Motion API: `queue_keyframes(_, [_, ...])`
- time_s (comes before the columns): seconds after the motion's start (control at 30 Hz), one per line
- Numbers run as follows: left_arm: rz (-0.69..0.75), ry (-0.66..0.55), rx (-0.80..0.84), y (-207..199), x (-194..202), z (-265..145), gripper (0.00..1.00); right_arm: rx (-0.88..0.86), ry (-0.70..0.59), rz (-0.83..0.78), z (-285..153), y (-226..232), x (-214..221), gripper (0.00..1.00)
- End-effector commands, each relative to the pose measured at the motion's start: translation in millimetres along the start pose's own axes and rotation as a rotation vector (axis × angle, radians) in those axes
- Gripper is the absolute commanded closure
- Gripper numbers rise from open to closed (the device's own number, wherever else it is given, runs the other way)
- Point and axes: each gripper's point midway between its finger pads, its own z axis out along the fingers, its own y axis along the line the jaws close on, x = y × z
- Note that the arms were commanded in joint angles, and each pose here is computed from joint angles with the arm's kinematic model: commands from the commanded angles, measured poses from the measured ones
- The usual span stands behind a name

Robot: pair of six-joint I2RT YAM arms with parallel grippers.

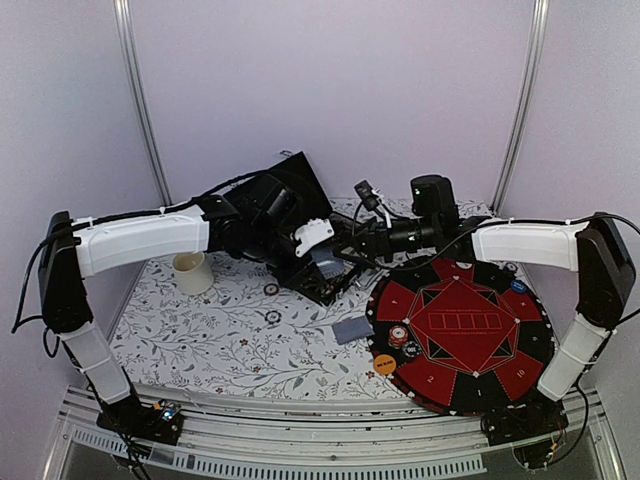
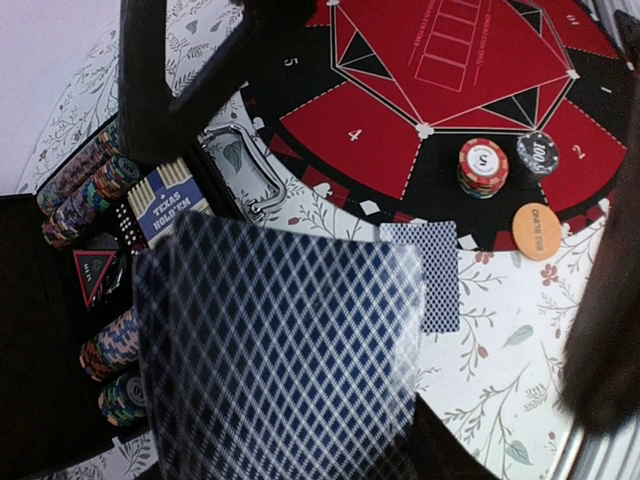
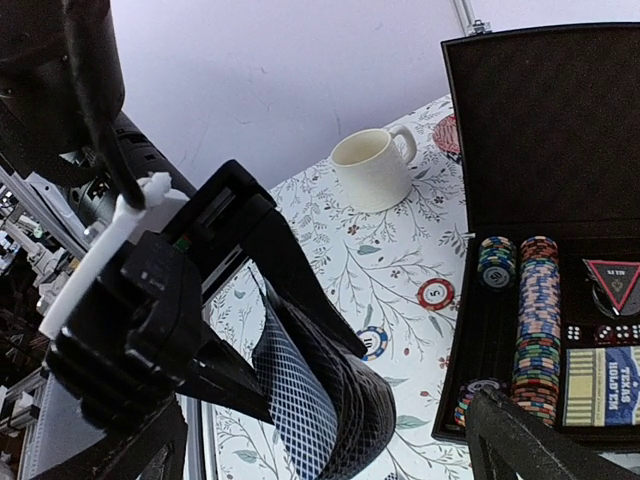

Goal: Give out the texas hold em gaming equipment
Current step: Pick up the poker card from the face-down deck piles.

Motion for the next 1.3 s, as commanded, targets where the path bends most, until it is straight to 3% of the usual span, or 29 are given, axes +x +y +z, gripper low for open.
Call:
queue_keyframes(0.0, [0.012, -0.039, 0.002, 1.1, -8.5, -7.3, 0.49, -0.059, -0.025, -0.023, 13.2, 3.8, 1.0, 0.01])
queue_keyframes(0.47, [0.015, -0.046, 0.008, 0.7, -8.6, -7.0, 0.50, 0.028, 0.013, -0.006, 33.9, -28.8, 9.3, 0.06])
queue_keyframes(0.63, [0.014, -0.043, 0.005, 1.9, -7.4, -7.2, 0.50, 0.064, 0.027, -0.028, 22.6, -26.5, 9.7, 0.13])
queue_keyframes(0.87, [0.014, -0.042, 0.006, 1.6, -7.1, -6.5, 0.50, 0.085, 0.043, -0.029, 11.0, -24.0, 7.7, 0.33])
queue_keyframes(1.27, [0.013, -0.038, 0.005, 2.6, -5.9, -5.1, 0.50, 0.085, 0.079, -0.045, 0.2, -12.2, 1.9, 0.47])
